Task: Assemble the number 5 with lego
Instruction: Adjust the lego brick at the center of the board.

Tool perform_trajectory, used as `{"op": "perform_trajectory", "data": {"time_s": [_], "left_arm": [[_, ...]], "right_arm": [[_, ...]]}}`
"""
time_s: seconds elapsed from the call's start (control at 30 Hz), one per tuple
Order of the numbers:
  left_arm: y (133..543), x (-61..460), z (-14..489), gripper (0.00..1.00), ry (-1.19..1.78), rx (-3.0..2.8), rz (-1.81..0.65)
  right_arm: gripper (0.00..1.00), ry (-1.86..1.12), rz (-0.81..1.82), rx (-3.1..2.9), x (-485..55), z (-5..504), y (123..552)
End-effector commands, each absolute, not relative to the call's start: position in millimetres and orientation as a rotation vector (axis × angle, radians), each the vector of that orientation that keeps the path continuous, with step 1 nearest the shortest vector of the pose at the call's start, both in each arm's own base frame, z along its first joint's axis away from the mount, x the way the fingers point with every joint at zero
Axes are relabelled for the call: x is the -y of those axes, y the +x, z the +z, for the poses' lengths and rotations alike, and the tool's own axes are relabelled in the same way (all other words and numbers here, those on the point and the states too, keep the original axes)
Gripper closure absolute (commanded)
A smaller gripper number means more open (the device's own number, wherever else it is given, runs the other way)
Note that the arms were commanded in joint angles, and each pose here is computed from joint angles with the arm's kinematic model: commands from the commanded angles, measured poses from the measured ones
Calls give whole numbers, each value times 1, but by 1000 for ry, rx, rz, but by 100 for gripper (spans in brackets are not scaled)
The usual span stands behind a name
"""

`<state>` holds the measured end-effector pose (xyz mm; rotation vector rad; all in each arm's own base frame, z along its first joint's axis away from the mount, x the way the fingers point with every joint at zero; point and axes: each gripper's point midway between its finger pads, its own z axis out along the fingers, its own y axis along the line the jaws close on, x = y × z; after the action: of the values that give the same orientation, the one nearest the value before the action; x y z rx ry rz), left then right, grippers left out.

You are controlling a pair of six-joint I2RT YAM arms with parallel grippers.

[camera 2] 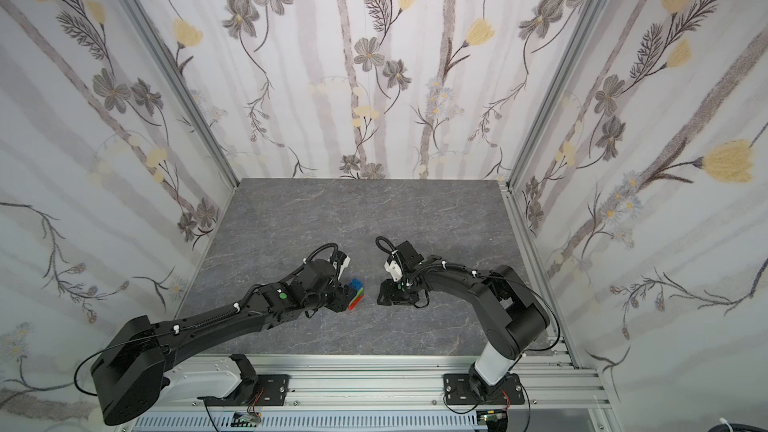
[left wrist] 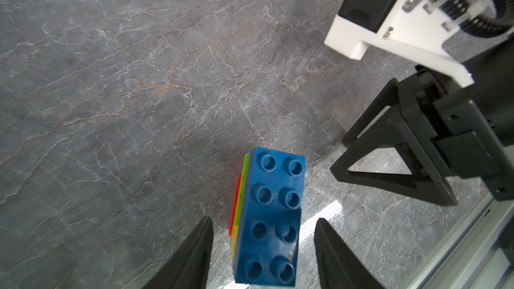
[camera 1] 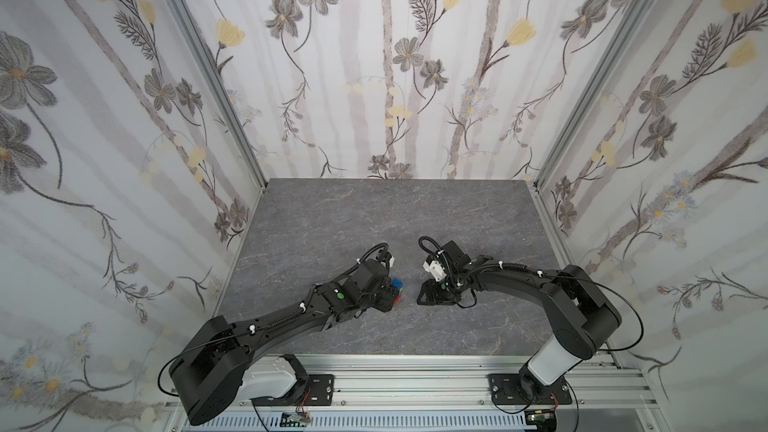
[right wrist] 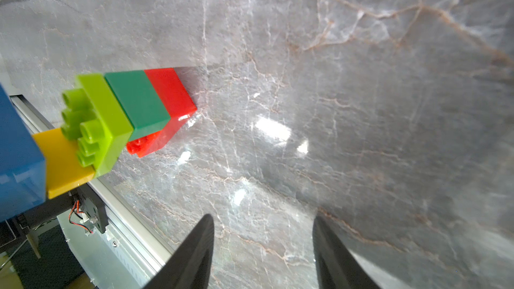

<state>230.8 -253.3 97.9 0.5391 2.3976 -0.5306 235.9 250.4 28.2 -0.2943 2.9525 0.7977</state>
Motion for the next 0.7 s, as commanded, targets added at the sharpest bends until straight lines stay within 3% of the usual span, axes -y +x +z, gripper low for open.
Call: {"op": "perform_trajectory", "data": {"time_s": [0.0,0.2,0.3,0.67], "left_arm": [[232,258,99,41,571,-2360,-547],[226,255,90,44,597,-2379,-535],[223,254,87,52,600,-2388,-532],[221,252,78,59,593,-2382,-534]], "right_arm": [[44,-291,786,-2968,-249,27,235],[44,-287,780,-2980,-248,23,233],[44,-286,782,-2981,-248,23,233],[44,-277,776,-2976,-247,25,233]]}}
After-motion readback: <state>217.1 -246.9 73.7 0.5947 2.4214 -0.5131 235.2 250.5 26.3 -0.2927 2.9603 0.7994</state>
